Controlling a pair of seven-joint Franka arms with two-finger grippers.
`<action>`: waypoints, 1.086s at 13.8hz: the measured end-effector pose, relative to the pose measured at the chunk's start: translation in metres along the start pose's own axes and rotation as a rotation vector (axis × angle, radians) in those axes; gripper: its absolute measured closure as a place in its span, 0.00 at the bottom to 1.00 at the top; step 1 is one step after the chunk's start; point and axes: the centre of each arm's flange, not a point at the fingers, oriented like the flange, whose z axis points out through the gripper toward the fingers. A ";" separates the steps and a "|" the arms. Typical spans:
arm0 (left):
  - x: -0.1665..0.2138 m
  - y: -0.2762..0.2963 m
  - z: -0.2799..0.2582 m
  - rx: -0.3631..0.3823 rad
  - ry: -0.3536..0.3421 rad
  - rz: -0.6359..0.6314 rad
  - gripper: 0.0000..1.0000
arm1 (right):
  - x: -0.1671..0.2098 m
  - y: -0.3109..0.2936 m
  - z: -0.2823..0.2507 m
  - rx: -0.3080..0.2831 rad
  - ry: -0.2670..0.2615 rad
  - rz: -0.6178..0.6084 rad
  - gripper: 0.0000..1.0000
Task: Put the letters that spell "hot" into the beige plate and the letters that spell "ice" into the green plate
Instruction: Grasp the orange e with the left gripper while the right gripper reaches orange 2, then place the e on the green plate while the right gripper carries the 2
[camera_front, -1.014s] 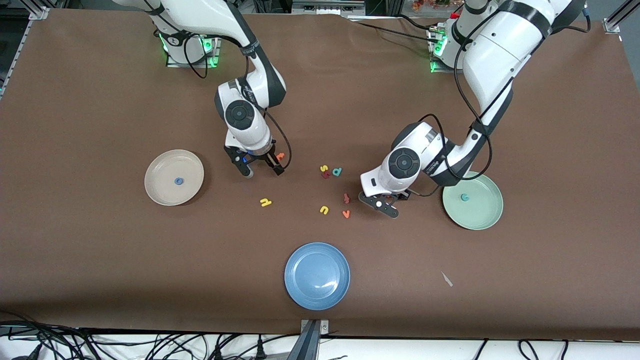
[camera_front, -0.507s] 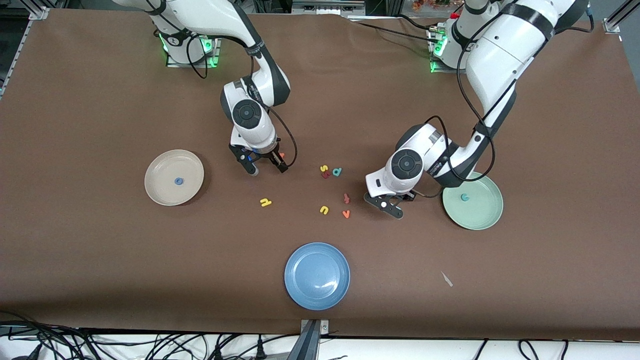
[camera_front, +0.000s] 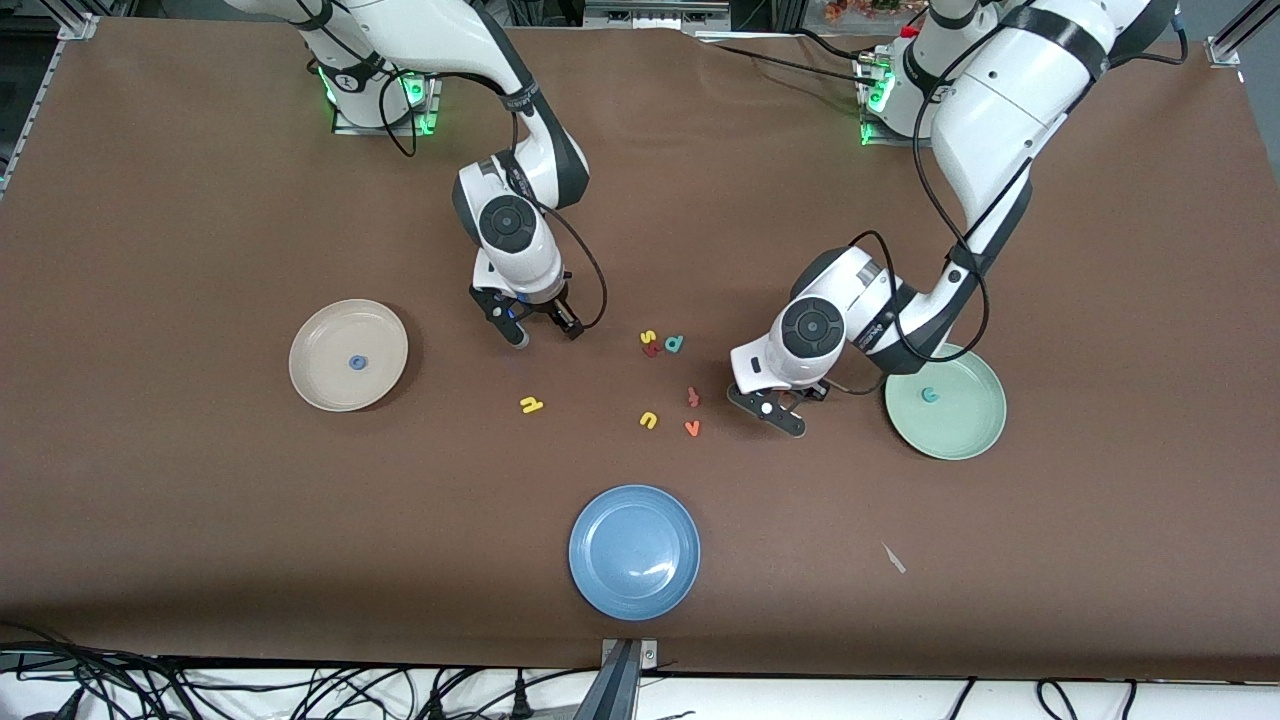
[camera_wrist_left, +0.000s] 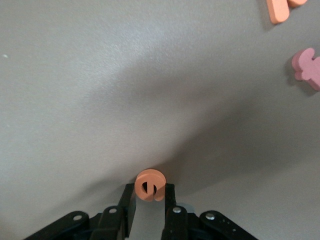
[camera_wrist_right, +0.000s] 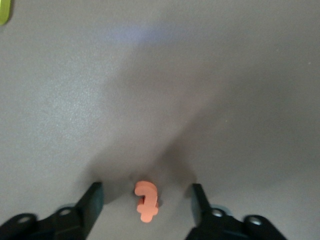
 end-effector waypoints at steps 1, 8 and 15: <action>-0.001 -0.004 -0.009 0.012 -0.012 -0.005 0.75 | 0.000 -0.002 -0.002 0.008 0.001 -0.001 0.38; -0.046 -0.112 -0.063 0.071 -0.154 -0.063 0.75 | -0.001 -0.006 -0.005 0.020 0.002 -0.015 0.81; -0.080 -0.173 -0.020 0.016 -0.168 -0.124 0.49 | 0.055 -0.004 -0.021 -0.051 0.003 -0.360 0.81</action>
